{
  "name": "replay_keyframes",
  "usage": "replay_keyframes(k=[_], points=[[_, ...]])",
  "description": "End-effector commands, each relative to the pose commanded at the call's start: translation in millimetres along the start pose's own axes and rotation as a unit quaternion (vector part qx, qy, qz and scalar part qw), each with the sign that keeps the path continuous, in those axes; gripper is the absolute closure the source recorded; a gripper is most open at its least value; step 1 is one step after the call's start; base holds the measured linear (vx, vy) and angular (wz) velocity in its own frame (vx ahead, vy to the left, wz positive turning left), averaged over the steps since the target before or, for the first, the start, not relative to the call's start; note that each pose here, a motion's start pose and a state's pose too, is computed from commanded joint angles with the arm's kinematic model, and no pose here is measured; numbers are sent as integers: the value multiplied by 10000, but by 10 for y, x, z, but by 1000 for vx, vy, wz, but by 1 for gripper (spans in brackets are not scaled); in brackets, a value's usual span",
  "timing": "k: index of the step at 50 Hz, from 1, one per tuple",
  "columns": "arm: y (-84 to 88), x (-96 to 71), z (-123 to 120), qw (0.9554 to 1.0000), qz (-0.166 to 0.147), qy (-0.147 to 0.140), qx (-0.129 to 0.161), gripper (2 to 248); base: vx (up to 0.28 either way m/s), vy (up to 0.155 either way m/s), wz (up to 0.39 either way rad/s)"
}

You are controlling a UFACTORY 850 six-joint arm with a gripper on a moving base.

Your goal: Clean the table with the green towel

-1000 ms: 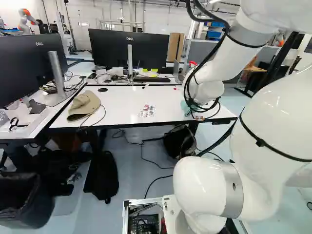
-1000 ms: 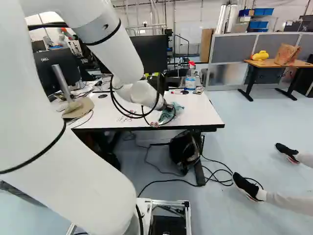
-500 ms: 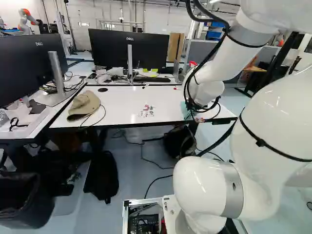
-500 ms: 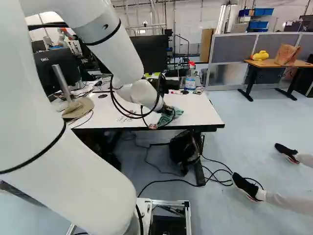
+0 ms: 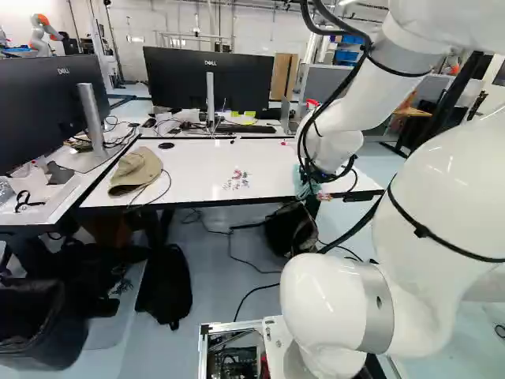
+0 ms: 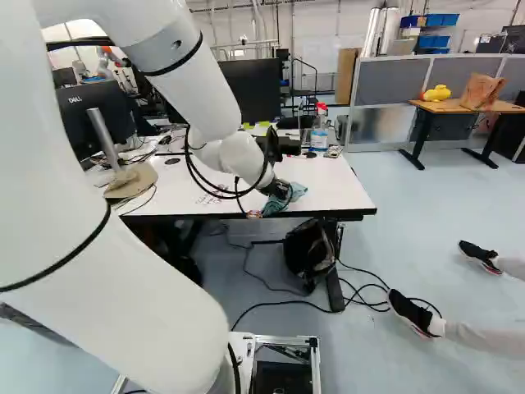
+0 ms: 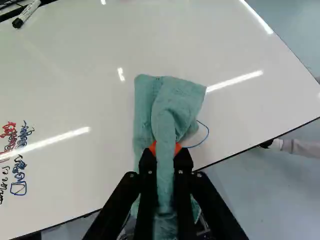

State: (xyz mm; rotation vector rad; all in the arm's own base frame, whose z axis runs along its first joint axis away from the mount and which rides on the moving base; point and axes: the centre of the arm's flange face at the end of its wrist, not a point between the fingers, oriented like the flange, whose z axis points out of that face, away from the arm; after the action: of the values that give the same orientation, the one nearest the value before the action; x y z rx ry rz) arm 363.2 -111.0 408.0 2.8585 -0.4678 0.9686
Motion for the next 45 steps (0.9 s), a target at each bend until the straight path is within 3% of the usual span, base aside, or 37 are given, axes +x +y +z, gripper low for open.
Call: replay_keyframes(k=[19, 45], points=[[18, -2, -2, 10000, 19, 1, -15, 208, 0, 0, 0], [400, 55, 30, 9986, 413, 5, -315, 208, 0, 0, 0]])
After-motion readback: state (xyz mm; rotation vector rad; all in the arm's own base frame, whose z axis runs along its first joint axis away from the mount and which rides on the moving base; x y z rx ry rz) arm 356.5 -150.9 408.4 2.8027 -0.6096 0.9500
